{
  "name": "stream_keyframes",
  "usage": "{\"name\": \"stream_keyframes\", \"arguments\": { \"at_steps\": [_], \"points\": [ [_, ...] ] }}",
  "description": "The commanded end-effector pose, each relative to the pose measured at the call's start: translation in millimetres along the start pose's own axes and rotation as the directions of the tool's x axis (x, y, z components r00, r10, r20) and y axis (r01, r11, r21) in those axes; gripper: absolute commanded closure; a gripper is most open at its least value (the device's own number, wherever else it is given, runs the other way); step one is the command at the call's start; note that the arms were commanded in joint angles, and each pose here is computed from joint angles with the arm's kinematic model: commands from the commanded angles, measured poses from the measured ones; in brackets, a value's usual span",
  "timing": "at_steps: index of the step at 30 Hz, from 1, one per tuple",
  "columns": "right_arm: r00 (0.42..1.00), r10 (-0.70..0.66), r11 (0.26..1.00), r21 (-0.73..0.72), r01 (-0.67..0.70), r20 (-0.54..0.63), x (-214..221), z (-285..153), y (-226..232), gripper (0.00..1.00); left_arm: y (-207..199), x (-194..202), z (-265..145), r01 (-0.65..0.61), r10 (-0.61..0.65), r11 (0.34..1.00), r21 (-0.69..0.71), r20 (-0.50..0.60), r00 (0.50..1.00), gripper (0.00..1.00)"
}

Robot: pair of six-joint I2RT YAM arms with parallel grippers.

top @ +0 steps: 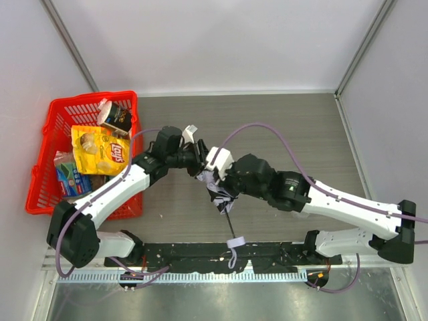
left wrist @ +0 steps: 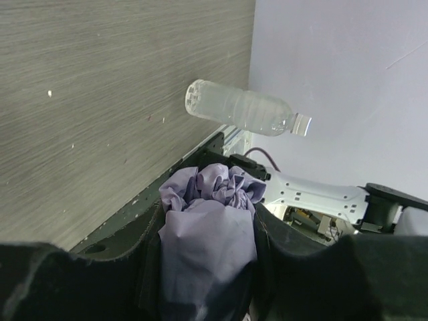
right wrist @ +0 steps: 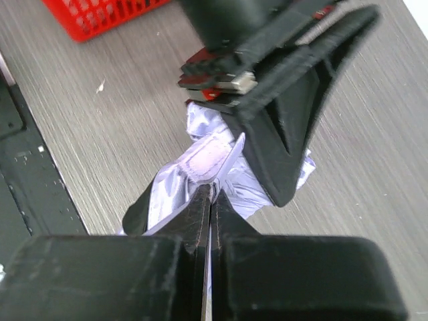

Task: Put away the umbrella

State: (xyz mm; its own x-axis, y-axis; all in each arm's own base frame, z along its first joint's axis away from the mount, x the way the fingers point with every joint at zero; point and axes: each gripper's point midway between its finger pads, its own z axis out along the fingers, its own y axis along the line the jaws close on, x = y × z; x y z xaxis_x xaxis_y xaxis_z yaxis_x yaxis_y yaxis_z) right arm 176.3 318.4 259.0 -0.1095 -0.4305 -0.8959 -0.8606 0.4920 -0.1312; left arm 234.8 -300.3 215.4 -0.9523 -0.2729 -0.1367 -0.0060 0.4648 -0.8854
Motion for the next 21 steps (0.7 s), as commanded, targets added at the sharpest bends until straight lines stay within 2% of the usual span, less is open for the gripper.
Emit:
{"name": "stream_keyframes", "arguments": {
  "at_steps": [1,4,9,13,18,21],
  "points": [
    [0.965,-0.111,0.964,-0.212,0.163,0.238,-84.7,-16.1,72.3,0.99,6.5,-52.0,3.2,-0.007,0.026,0.995,-0.099,0.195,0.98,1.0],
    [0.975,-0.147,0.972,-0.156,0.173,0.166,-69.1,2.1,64.9,0.99,-1.7,-48.6,0.3,0.0,0.02,0.995,-0.099,0.2,0.98,1.0],
    [0.979,-0.113,0.986,-0.103,0.131,0.172,-71.7,18.1,60.6,0.99,-10.5,-41.6,-6.8,0.02,-0.002,0.997,-0.068,0.249,0.968,1.0],
    [0.979,-0.114,0.967,-0.207,0.149,0.17,-68.2,18.2,79.4,0.99,-11.3,-38.8,-11.4,0.022,-0.005,0.998,-0.062,0.261,0.965,1.0],
    [0.983,-0.166,0.935,-0.305,0.183,0.081,-53.0,26.0,96.5,0.99,-16.4,-30.9,-13.1,0.001,0.021,0.996,-0.088,0.253,0.967,1.0],
    [0.975,-0.222,0.928,-0.302,0.218,0.021,-43.1,32.2,97.1,0.99,-19.4,-26.9,-14.9,0.005,0.019,0.995,-0.098,0.243,0.97,1.0]
  ]
}}
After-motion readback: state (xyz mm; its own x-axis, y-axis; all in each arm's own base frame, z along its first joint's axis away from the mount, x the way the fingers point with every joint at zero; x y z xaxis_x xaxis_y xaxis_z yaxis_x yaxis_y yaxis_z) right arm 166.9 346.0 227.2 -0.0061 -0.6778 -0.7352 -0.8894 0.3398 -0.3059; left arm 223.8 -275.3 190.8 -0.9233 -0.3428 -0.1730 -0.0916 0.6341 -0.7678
